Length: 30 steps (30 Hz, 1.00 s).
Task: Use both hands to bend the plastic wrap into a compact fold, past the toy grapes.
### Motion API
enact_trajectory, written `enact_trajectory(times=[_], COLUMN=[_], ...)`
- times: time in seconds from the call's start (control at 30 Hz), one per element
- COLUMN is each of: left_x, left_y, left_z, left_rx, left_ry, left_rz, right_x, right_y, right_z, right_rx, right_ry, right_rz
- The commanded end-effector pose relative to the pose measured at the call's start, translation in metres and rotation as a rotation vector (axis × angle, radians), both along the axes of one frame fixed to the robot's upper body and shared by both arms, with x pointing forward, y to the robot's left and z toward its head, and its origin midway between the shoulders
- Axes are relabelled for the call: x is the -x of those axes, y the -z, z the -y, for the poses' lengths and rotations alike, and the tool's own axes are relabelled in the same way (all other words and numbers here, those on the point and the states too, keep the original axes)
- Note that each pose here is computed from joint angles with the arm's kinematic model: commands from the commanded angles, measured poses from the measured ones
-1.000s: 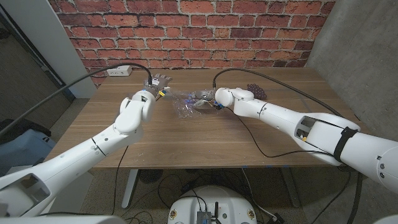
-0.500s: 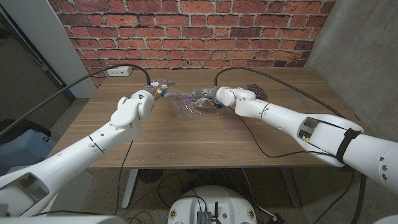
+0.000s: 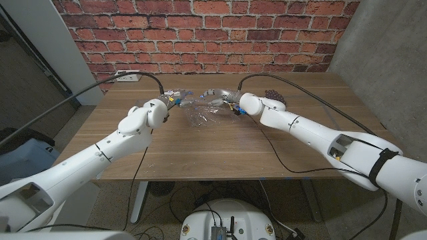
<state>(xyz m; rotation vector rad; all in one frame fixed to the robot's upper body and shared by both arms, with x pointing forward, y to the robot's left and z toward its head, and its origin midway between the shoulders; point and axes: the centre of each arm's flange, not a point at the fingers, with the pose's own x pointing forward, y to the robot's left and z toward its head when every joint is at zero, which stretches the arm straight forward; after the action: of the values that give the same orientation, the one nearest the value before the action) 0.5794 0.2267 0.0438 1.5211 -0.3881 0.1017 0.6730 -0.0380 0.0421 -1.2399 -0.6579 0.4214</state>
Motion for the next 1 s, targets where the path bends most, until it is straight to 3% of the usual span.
enact_trajectory(times=[0.03,0.3,0.57,1.0], left_x=[0.005,0.010,0.009,-0.006], left_y=[0.013,0.019,0.027,0.033], left_z=[0.011,0.010,0.006,0.001], left_rx=[-0.050,-0.050,-0.028,0.008], left_ry=[0.023,0.007,0.015,0.046], left_rz=[-0.002,-0.034,-0.074,-0.133], right_x=[0.011,0.019,0.025,0.041], right_y=[0.004,0.008,0.012,0.021], right_z=[0.022,0.035,0.047,0.065], right_rx=[-0.251,-0.365,-0.386,-0.387], right_ry=[-0.008,0.054,0.114,0.177], right_rz=[0.082,0.121,0.119,0.105])
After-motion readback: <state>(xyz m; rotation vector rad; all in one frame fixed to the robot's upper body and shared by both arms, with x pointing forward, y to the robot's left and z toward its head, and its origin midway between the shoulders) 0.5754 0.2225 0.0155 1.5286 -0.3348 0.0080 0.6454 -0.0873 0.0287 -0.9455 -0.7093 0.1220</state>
